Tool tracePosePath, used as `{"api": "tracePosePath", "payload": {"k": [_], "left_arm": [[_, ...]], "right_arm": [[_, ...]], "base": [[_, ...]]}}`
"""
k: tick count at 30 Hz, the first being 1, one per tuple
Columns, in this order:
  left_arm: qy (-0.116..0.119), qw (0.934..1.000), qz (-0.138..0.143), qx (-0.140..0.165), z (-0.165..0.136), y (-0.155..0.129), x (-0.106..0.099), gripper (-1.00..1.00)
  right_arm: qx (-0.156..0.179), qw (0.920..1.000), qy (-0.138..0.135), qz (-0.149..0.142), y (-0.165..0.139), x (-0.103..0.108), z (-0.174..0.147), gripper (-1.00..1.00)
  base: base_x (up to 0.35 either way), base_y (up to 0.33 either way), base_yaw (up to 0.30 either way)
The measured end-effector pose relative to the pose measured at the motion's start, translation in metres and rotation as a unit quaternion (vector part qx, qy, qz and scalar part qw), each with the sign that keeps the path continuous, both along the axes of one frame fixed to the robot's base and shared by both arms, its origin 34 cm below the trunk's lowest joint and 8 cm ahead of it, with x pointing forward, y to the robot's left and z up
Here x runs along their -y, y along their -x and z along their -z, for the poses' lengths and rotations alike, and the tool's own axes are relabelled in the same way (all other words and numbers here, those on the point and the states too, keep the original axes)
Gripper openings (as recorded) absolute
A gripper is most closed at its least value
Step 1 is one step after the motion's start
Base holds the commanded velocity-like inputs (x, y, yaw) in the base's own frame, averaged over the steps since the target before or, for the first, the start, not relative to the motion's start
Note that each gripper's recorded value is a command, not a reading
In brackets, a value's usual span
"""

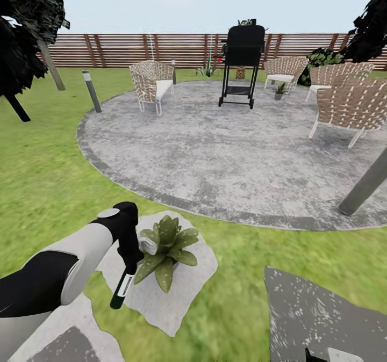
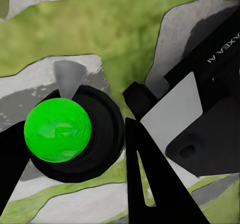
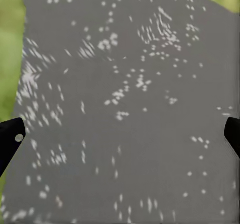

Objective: Pick up the pesticide atomizer in the garden and spray insectifuge to fully cover both potted plants in the garden.

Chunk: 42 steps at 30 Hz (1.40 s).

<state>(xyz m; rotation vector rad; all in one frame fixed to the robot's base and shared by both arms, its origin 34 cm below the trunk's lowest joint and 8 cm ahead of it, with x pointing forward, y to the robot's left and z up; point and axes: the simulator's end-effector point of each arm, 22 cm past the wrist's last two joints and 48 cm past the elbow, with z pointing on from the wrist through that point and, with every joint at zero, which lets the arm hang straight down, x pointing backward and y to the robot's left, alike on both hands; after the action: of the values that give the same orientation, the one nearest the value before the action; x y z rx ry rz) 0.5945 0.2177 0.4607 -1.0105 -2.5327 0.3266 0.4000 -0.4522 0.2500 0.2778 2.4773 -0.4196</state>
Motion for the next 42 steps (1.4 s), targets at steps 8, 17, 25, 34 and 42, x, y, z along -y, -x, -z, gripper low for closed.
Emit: {"api": "tracePosePath", "payload": {"k": [8, 17, 25, 34, 42], "left_arm": [[-0.004, 0.9998, -0.013, -0.014, 0.01, 0.013, -0.011, -1.0], [0.045, 0.9966, -0.069, -0.001, 0.05, 0.042, 0.01, -1.0], [0.06, 0.9935, -0.096, 0.007, 0.057, 0.046, 0.01, -1.0], [0.052, 0.9938, -0.098, -0.011, 0.072, 0.068, 0.004, -1.0], [0.061, 0.9931, -0.098, -0.023, 0.074, 0.075, 0.013, -1.0]], "right_arm": [[0.0, 1.0, 0.0, 0.0, 0.0, -0.001, 0.0, 1.0], [-0.001, 1.0, 0.0, -0.001, 0.001, 0.0, 0.0, 1.0], [-0.001, 1.0, 0.0, -0.001, 0.0, 0.0, 0.0, 1.0], [-0.002, 1.0, 0.0, 0.0, 0.001, 0.0, 0.001, 1.0], [-0.003, 1.0, 0.0, 0.0, 0.002, 0.0, 0.001, 1.0]], "base": [[-0.209, -0.26, 0.277], [-0.028, -0.074, 0.045], [0.168, 0.0, 0.0], [0.23, 0.0, 0.158], [0.007, 0.0, 0.132]]}}
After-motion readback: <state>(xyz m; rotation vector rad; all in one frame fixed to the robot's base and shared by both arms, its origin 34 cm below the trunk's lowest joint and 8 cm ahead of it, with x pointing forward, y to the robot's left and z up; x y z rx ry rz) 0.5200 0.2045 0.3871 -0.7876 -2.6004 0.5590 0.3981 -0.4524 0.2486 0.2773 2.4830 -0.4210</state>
